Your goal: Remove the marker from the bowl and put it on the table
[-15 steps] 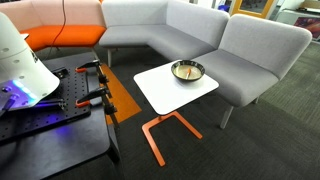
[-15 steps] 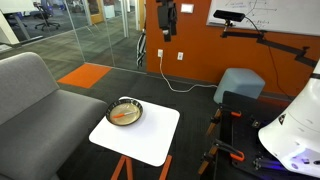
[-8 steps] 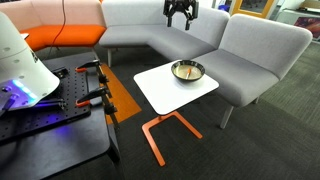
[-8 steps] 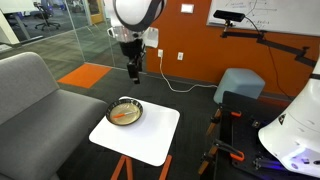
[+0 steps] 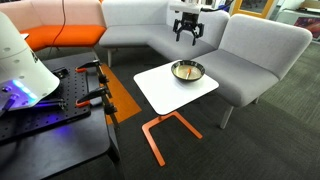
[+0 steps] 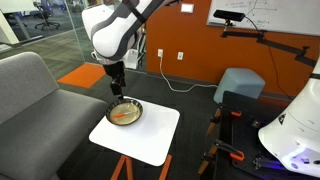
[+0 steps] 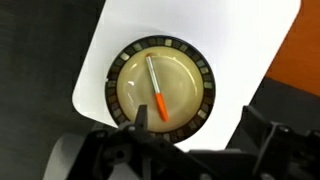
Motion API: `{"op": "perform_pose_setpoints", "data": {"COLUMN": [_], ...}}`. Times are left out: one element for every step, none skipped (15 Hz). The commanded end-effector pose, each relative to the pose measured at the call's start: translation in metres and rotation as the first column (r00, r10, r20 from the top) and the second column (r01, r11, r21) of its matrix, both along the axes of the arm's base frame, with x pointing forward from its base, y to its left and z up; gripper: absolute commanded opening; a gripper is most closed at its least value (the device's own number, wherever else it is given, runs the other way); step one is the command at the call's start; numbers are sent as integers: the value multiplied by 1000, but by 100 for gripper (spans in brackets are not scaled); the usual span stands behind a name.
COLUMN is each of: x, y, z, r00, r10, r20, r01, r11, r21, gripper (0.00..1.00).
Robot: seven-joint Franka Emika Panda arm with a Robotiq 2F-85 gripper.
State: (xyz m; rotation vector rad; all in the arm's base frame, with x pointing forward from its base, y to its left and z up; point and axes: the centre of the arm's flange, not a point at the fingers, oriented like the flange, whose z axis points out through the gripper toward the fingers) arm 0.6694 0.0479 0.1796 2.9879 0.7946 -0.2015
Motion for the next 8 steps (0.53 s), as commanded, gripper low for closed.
{"op": "perform_pose_setpoints", "data": {"x": [3, 6, 8, 9, 9, 7, 8, 10], "y": [1, 1, 2, 2, 2, -2, -5, -7], "z": [-6, -7, -6, -4, -3, -5, -10, -18], "r00": [1000, 1000, 1000, 1000, 1000, 1000, 999, 995], "r10": [9, 10, 10, 10, 9, 22, 41, 97], "r20": [-13, -17, -18, -17, -17, -2, 16, 38], "r01": [-9, -10, -10, -9, -9, -22, -41, -97], "r11": [1000, 1000, 1000, 1000, 1000, 999, 999, 995], "r21": [8, 11, 12, 14, 14, 35, 21, -6], "gripper": [100, 100, 100, 100, 100, 100, 100, 100]}}
